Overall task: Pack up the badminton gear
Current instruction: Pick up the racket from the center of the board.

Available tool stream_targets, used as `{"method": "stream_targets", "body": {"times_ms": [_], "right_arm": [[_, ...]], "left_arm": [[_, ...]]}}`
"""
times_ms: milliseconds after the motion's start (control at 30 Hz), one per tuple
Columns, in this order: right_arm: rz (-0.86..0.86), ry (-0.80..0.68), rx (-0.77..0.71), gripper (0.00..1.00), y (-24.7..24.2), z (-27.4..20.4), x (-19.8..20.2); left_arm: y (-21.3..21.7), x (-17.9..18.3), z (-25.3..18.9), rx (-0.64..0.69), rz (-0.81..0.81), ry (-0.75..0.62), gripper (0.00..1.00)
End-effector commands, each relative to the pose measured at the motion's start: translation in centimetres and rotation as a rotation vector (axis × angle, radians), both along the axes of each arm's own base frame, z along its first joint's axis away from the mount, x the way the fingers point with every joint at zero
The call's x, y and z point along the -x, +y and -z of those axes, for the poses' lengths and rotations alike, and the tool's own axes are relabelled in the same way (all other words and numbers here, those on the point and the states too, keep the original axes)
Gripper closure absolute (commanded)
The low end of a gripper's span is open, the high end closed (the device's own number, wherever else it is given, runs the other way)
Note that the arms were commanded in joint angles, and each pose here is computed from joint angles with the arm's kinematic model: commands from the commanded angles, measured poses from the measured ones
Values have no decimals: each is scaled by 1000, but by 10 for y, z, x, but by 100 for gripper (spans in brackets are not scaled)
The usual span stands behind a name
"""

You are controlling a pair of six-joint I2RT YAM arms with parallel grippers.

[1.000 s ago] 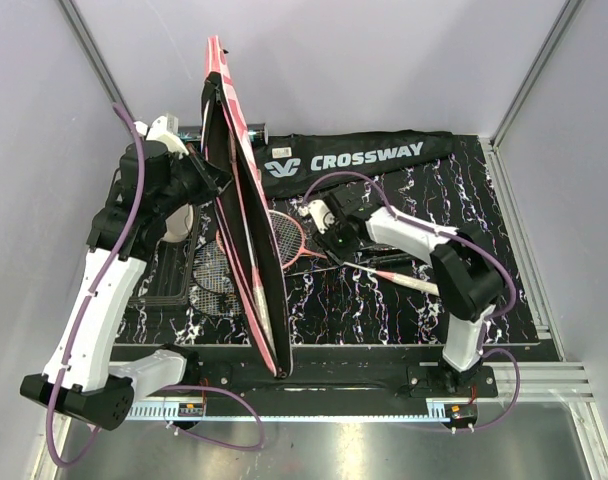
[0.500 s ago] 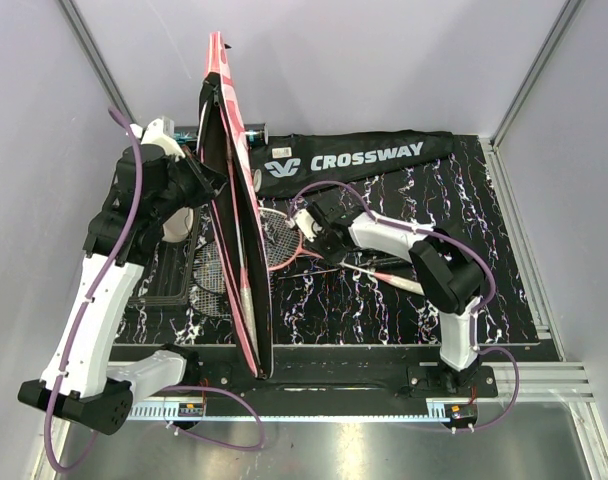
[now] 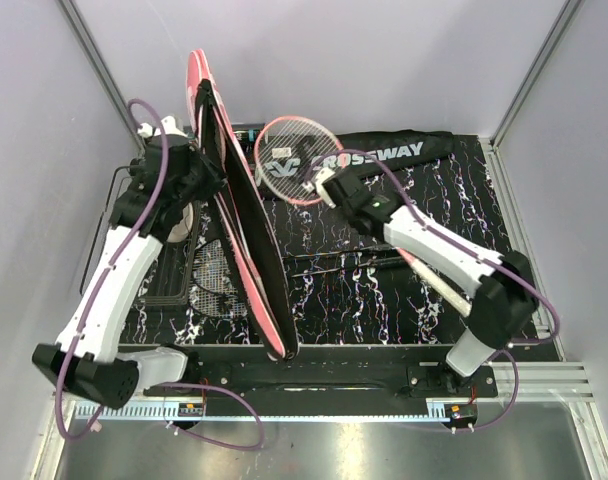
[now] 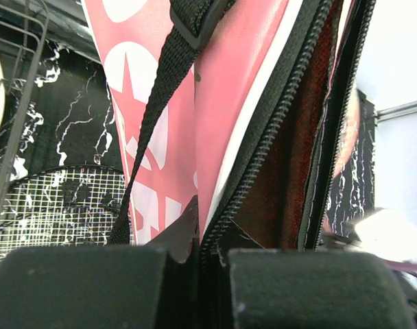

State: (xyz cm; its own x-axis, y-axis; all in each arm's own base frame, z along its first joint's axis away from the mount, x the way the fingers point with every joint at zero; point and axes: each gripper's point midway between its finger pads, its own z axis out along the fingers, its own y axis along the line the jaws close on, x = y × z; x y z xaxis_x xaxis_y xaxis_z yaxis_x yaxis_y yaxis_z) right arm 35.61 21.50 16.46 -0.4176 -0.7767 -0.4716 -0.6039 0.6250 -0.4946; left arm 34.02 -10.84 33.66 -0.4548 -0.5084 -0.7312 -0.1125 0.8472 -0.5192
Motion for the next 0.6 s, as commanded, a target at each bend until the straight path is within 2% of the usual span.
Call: {"method": "stream_targets", "body": {"times_ms": [0,133,300,500,567], "right_arm": [[231,-146,92,100,-67,-62,0],[233,-172,49,100,-77,-83,13],[268,-154,82,100,-91,-77,25],[187,-46,-21,100,-69,-64,42],[175,-18,-9,100,-62,-55,44]], "left_arm": [[-22,-40,11,53,-45,-32,100],[-40,-68,54,54,-67,38,100],[-64,-103,104,46,-43,132,100],[-87,-118,116,70,55,141,100],[-89,-117,114,85,68,133,100]]}}
